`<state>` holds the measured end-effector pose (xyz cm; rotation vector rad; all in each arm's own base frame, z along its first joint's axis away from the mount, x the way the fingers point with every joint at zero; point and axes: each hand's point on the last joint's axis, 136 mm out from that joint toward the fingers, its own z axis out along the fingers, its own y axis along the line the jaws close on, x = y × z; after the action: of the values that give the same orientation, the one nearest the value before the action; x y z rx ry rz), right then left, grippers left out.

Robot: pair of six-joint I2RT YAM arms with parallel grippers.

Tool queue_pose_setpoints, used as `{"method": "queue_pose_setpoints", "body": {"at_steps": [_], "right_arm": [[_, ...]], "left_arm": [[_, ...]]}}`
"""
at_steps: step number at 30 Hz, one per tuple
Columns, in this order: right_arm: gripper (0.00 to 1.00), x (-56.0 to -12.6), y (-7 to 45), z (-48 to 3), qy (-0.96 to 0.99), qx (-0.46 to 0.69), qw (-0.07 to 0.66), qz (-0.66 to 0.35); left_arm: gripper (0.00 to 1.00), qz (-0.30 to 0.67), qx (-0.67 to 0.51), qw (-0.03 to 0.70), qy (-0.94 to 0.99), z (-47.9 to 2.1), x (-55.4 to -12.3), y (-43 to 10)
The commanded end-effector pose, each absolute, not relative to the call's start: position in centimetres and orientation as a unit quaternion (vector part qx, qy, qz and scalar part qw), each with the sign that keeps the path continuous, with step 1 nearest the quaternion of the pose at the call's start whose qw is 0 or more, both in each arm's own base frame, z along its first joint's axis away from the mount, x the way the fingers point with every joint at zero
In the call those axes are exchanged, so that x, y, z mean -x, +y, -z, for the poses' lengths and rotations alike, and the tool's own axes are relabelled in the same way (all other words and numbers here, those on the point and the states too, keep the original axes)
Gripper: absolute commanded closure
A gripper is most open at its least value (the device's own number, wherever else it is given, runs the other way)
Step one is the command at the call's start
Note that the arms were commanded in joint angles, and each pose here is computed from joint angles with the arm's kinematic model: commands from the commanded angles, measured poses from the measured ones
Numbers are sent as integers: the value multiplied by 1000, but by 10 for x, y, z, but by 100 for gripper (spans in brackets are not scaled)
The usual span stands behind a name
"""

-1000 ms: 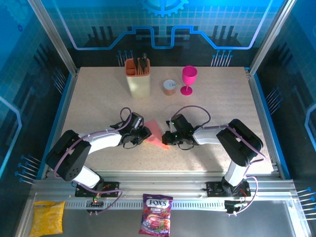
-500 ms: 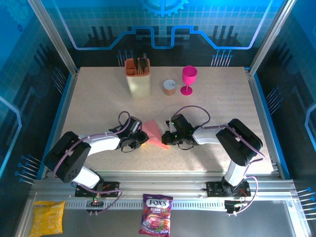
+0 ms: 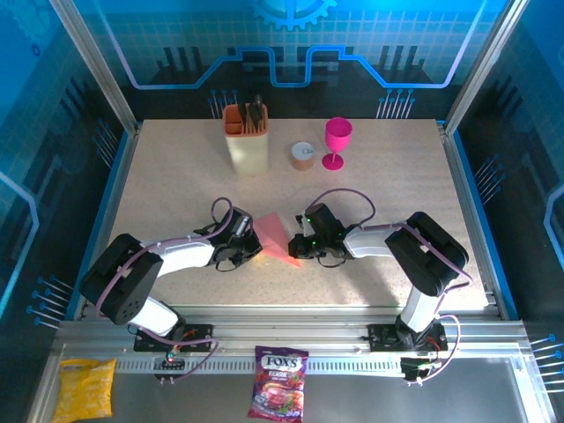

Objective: Fold a paper plane with a square sheet of paper (pick it up from the middle)
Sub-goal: Fourth fold the wing at the center of the table.

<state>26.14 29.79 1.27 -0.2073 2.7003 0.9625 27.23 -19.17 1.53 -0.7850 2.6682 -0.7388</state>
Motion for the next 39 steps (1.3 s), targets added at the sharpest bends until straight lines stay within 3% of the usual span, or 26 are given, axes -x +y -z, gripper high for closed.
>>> {"method": "queue_pose_setpoints", "body": {"at_steps": [1,7,12,19,25,39], "right_arm": [[100,-238,274,23,955,54,78,-280],[100,-246,285,0,947,70,91,-299],[100,-252,289,-11,945,79,99,-301],[100,-249,289,2,947,71,89,-301],[100,-246,287,7,948,65,84,-299],[100,-245,287,11,949,65,80,-297]], "left_arm": [[100,251,265,146,920,-23,-282,-189],[100,256,262,150,918,-32,-277,-187],[85,250,265,157,918,-36,-272,-181],[83,242,264,156,921,-32,-273,-178],[72,236,271,151,921,-26,-271,-177],[72,238,269,143,922,-18,-281,-185]]}}
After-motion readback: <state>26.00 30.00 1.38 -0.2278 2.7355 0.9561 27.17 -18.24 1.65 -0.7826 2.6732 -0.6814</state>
